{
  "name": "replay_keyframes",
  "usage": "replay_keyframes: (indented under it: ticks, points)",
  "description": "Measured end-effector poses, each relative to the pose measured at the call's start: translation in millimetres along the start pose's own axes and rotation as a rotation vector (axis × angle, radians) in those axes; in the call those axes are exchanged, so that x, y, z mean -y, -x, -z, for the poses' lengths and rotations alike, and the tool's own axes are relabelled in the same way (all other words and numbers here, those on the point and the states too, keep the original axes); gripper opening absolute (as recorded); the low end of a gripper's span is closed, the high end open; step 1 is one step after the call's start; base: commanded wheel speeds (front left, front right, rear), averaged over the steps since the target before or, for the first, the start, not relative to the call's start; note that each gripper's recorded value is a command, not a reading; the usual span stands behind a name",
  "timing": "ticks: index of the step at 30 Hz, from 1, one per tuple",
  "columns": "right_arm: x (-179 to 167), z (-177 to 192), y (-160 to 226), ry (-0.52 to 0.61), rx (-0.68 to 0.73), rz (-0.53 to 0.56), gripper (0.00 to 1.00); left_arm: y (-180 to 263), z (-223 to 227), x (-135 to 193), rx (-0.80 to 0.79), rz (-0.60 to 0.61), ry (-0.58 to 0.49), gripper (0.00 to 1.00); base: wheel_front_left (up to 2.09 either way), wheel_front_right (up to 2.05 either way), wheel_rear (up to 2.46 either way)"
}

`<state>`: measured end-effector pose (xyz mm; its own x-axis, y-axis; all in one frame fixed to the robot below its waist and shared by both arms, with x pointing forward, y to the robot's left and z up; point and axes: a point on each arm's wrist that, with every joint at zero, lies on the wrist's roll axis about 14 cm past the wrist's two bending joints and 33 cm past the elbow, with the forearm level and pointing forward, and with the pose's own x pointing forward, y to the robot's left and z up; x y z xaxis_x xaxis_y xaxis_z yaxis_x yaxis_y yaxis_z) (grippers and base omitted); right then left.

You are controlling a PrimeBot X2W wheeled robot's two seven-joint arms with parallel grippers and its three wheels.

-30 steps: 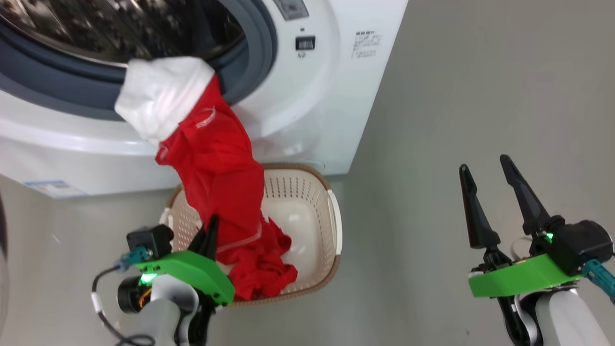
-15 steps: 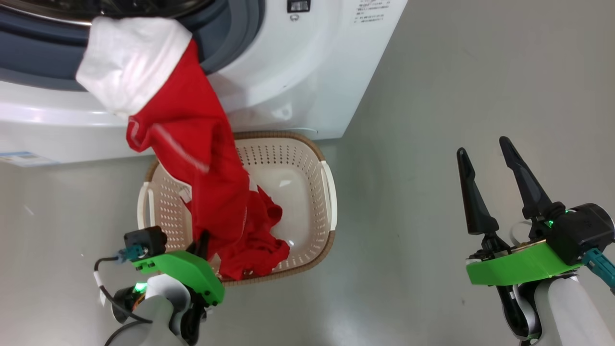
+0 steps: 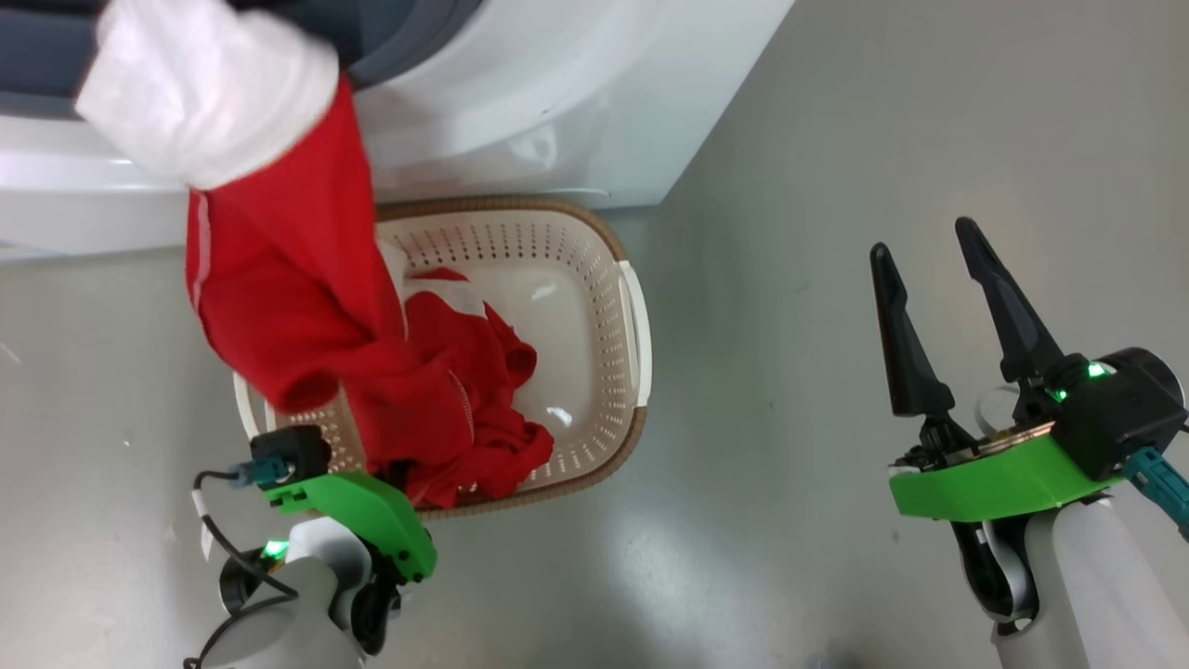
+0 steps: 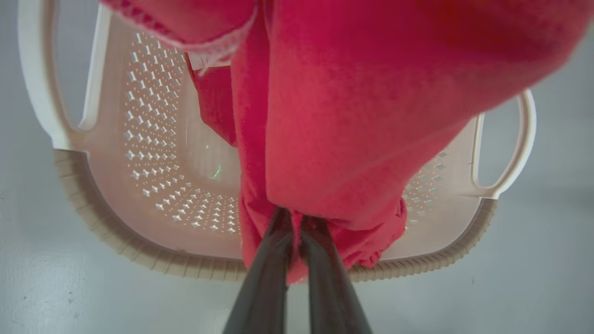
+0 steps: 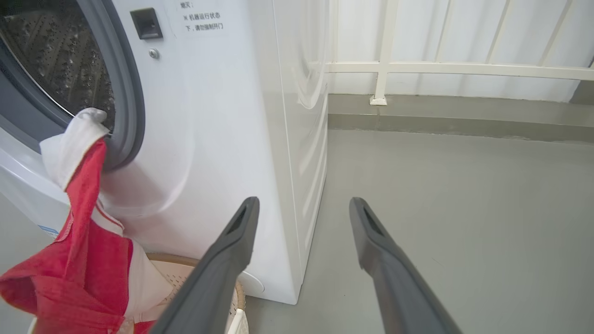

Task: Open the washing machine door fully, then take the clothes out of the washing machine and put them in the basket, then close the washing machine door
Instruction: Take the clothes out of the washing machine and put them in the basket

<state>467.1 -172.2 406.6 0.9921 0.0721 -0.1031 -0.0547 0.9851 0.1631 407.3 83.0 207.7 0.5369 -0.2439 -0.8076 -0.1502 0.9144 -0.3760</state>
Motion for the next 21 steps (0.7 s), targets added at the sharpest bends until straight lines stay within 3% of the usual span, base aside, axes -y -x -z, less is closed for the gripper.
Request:
replay_keyframes:
  ticks: [10,18,19,20,21]
  points:
    - [2.2,15.3,-5.6,0.001,-0.032,0.000,1.00,-9.1,24.0,-8.8,-0.078,-0.027,0.006,0.00,0.00,0.00,0.00]
    - [5.6,15.3,-8.4,0.005,-0.030,0.007,1.00,-16.0,15.9,-4.8,-0.046,-0.025,-0.005,0.00,0.00,0.00,0.00]
    - [6.9,15.8,-7.9,0.005,-0.032,0.010,1.00,-16.3,14.8,-4.3,-0.044,-0.025,-0.006,0.23,0.00,0.00,0.00]
    - [8.0,16.1,-7.3,0.006,-0.034,0.014,1.00,-16.5,12.4,-4.8,-0.034,-0.033,-0.009,0.66,0.00,0.00,0.00]
    - [8.7,16.1,-6.9,0.006,-0.035,0.016,1.00,-16.6,10.7,-4.9,-0.029,-0.038,-0.011,1.00,0.00,0.00,0.00]
